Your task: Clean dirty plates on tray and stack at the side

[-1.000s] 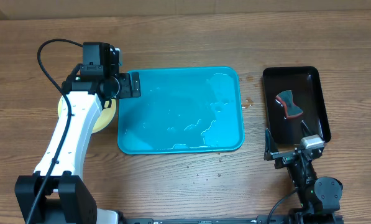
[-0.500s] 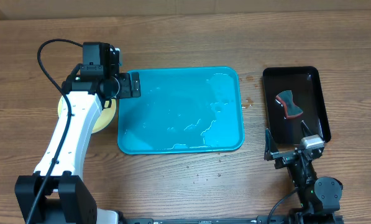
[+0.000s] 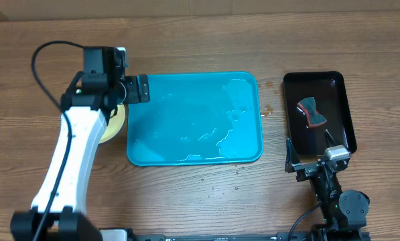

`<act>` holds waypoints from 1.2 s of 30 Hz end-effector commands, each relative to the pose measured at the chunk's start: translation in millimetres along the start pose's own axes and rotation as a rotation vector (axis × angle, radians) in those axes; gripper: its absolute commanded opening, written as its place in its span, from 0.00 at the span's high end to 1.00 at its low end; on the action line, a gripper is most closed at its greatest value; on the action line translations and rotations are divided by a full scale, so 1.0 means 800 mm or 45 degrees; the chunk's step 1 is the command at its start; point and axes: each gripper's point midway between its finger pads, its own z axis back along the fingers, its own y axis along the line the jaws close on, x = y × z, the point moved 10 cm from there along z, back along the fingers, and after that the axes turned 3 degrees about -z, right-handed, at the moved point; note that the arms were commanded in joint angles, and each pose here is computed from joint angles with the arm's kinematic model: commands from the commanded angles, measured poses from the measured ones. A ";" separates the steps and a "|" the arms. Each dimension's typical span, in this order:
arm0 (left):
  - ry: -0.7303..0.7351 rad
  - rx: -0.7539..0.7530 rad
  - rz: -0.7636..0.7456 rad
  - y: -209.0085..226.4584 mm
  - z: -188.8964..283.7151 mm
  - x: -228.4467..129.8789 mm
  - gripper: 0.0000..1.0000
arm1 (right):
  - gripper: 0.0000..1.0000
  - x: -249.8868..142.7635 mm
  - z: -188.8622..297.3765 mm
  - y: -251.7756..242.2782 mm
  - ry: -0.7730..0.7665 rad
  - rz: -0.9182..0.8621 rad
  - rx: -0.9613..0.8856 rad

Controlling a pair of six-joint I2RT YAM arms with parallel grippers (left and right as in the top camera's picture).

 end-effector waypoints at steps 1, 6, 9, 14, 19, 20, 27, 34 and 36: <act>-0.158 0.005 -0.026 -0.001 0.033 -0.016 0.00 | 0.00 -0.003 0.000 0.000 -0.006 -0.004 -0.002; -0.336 0.011 -0.089 0.002 0.049 -0.063 0.00 | 0.00 -0.003 0.000 0.000 -0.006 -0.004 -0.002; -0.440 0.022 -0.160 0.003 0.060 -0.100 0.00 | 0.00 -0.003 0.000 0.000 -0.006 -0.004 -0.002; -0.625 0.043 -0.188 0.007 0.080 -0.158 0.00 | 0.00 -0.003 0.000 0.000 -0.006 -0.004 -0.002; -0.799 0.049 -0.185 0.009 0.088 -0.195 0.00 | 0.00 -0.003 0.000 0.000 -0.006 -0.004 -0.002; -0.828 0.050 -0.184 0.009 0.088 -0.202 0.00 | 0.00 -0.003 0.000 0.000 -0.006 -0.004 -0.002; -1.011 0.073 -0.224 0.010 0.083 -0.229 0.00 | 0.00 -0.003 0.000 0.000 -0.006 -0.004 -0.002; -1.165 0.125 -0.312 0.012 0.068 -0.250 0.00 | 0.00 -0.003 0.000 0.000 -0.006 -0.004 -0.002; -1.174 0.138 -0.332 0.012 0.061 -0.256 0.00 | 0.00 -0.003 0.000 0.000 -0.006 -0.004 -0.002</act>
